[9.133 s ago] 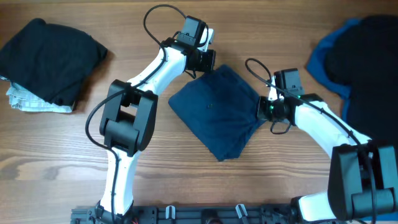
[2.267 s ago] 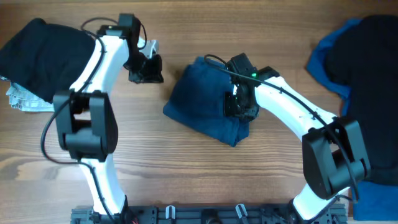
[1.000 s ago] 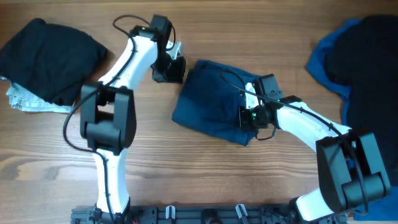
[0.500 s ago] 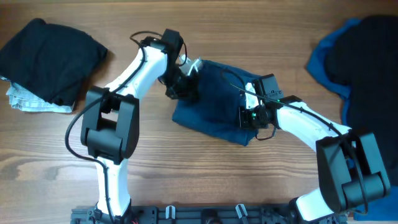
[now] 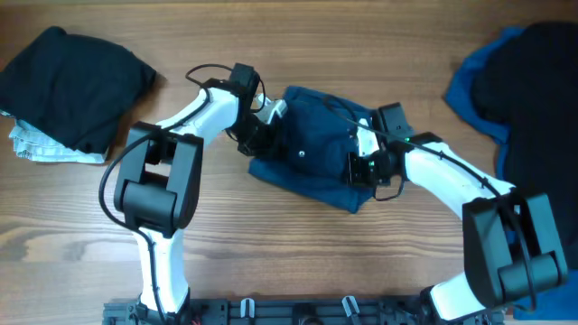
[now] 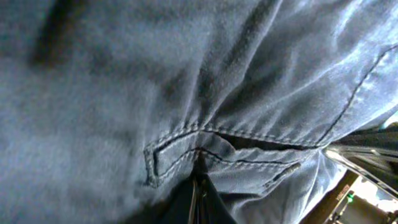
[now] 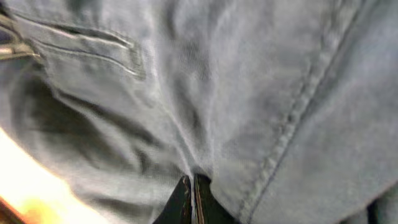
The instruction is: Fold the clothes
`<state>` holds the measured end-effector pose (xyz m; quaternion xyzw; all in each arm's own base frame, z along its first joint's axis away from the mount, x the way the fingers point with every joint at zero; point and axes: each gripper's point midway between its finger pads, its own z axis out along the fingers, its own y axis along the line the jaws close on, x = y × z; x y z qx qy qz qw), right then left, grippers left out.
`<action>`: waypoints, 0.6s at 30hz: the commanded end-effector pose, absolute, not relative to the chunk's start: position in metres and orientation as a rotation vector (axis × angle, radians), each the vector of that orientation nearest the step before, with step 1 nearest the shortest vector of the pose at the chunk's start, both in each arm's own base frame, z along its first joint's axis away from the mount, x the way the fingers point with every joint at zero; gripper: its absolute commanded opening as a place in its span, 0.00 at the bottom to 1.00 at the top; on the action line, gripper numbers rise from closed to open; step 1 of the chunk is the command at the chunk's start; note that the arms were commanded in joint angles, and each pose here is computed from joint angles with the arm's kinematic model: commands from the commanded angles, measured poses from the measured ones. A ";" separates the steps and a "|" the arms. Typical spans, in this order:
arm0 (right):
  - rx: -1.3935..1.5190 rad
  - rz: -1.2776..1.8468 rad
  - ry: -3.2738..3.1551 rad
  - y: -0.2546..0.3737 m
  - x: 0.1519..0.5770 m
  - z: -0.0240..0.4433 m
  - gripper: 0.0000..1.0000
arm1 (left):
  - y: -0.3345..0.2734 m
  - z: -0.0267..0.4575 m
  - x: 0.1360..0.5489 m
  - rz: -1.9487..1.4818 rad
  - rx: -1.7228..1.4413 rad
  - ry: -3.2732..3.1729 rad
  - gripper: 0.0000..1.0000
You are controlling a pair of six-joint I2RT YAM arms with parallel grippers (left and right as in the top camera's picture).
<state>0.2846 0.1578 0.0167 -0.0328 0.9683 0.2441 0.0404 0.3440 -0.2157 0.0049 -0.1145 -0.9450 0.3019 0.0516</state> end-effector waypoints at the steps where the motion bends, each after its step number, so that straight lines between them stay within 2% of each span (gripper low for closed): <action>1: -0.230 0.836 2.737 0.177 0.329 0.095 0.04 | -0.203 0.040 0.381 0.849 -0.293 -3.017 0.04; 3: -0.220 0.795 2.675 0.176 0.345 0.117 0.04 | -0.209 0.073 0.394 0.886 -0.289 -3.067 0.06; 5: -0.160 0.733 2.686 0.170 0.352 0.112 0.04 | -0.210 0.084 0.395 0.899 -0.300 -3.084 0.07; 12: -0.040 0.339 2.840 0.128 0.367 0.028 0.04 | -0.179 0.057 0.378 0.597 -0.235 -3.086 0.08; 18: -0.036 0.340 2.960 0.131 0.363 -0.045 0.04 | -0.161 0.018 0.358 0.464 -0.213 -3.065 0.05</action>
